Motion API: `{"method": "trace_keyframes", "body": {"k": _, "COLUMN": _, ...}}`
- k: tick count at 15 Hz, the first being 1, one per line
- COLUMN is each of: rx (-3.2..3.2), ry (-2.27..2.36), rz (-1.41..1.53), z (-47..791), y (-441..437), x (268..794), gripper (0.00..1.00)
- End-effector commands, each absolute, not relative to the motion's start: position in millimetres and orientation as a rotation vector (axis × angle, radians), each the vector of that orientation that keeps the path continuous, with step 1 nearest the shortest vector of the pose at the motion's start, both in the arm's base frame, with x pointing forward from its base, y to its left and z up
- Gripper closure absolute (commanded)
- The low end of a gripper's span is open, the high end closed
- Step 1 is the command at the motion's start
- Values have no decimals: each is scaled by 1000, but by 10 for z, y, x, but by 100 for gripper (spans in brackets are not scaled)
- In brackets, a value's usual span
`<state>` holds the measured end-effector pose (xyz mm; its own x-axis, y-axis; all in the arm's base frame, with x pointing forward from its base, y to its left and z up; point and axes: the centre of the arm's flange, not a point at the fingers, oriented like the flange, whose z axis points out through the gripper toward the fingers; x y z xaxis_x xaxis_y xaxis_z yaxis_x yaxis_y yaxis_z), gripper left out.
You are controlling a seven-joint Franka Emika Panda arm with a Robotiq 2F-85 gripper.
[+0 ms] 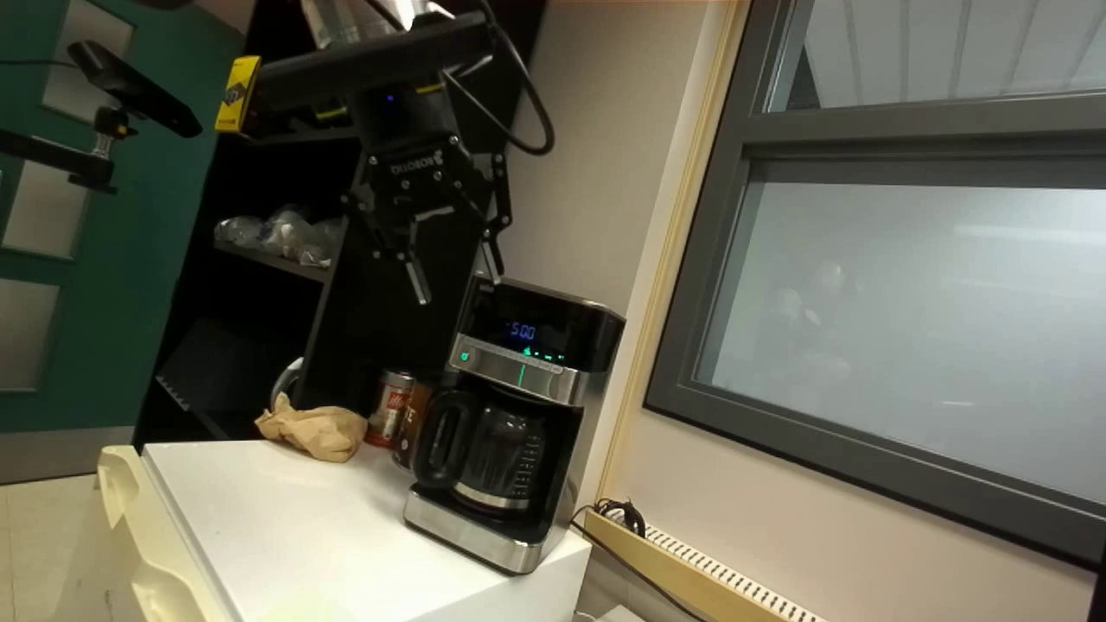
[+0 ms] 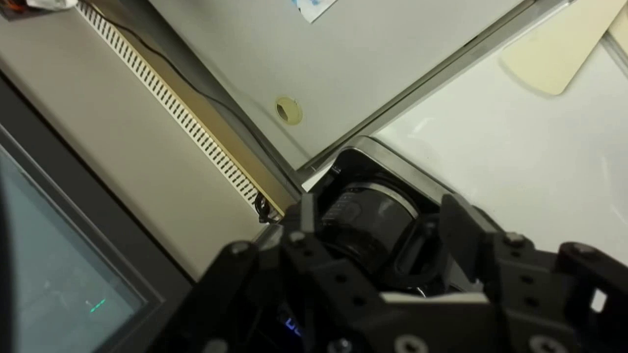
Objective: Press a button on the right side of the coffee machine
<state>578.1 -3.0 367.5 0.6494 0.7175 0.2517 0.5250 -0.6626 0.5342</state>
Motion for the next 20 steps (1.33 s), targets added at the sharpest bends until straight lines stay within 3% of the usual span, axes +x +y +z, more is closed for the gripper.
{"method": "trace_keyframes", "body": {"k": 1, "rx": 2406, "ry": 1066, "rz": 735, "z": 3529, "y": -108, "x": 6084, "gripper": 65}}
{"method": "trace_keyframes", "body": {"k": 6, "rx": 2391, "ry": 1111, "rz": 883, "z": 3346, "y": -64, "x": 6401, "gripper": 100}}
{"method": "trace_keyframes", "body": {"k": 20, "rx": 2467, "ry": 1002, "rz": 1010, "z": 3077, "y": 92, "x": 7272, "gripper": 100}}
